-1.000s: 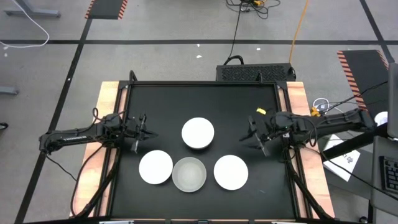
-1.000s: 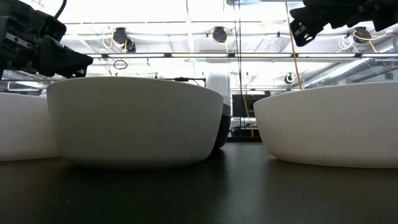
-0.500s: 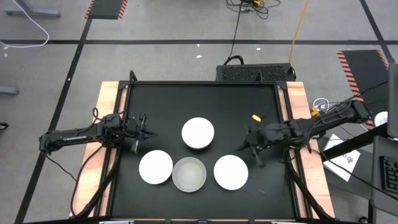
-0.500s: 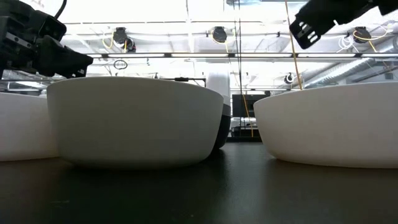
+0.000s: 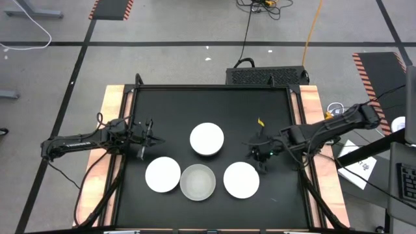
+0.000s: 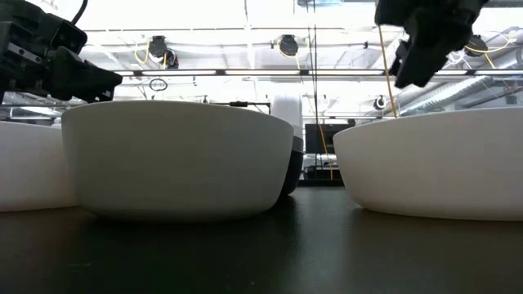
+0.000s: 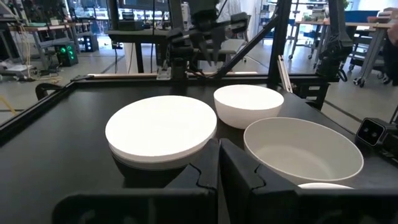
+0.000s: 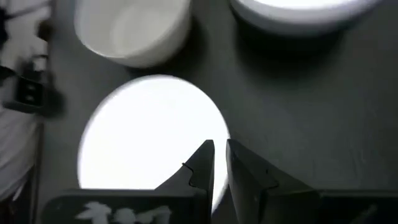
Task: Nest bowls inside each other
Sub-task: Stack the right white bowl on the white bowl
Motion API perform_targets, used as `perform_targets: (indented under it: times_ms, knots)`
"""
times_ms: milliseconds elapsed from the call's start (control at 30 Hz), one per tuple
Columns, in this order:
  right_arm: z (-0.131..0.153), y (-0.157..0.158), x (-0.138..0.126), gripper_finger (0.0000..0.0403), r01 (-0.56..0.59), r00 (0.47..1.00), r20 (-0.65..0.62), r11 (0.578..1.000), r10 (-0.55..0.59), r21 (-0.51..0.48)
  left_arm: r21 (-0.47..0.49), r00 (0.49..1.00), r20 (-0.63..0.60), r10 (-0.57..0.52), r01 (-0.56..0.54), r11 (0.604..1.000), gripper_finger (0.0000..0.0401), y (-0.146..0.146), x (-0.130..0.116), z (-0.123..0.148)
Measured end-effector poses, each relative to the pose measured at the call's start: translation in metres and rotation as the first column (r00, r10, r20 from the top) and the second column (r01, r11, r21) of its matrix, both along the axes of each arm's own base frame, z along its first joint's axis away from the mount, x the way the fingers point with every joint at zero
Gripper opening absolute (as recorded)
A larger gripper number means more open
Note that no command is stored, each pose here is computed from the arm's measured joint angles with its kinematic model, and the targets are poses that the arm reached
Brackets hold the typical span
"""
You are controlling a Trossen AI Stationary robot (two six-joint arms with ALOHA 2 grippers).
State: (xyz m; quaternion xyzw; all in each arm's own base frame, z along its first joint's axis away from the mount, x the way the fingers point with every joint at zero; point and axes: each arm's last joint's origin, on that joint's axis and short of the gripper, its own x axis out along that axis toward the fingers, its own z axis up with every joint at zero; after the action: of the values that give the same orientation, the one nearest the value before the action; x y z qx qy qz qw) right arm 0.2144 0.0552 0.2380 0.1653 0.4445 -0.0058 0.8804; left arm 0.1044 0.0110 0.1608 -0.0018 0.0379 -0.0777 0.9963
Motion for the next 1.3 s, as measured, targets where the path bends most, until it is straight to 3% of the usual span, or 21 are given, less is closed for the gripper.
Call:
perform_targets:
  times_ms: [367,700,900,1300]
  knots:
    - [-0.009,0.005,0.004,0.0031,0.002,0.997,-0.079,0.994,0.006,0.108,0.005,1.0,0.0,0.008,-0.008,1.0,0.0017,0.0,0.0,0.0]
    - [-0.024,0.007,0.012,0.0031,0.033,0.988,-0.155,0.994,-0.017,0.105,0.013,1.0,0.0,0.01,-0.01,1.0,0.0017,0.0,0.0,0.0]
    - [-0.027,0.009,0.014,0.0034,-0.008,0.985,-0.171,0.991,0.031,0.136,0.013,1.0,0.0,0.01,-0.01,1.0,0.0017,0.0,0.0,0.0]
    - [-0.027,0.009,0.014,0.0127,-0.011,0.985,-0.17,0.991,0.034,0.134,0.012,1.0,0.0,0.01,-0.01,1.0,0.0017,0.0,0.0,0.0]
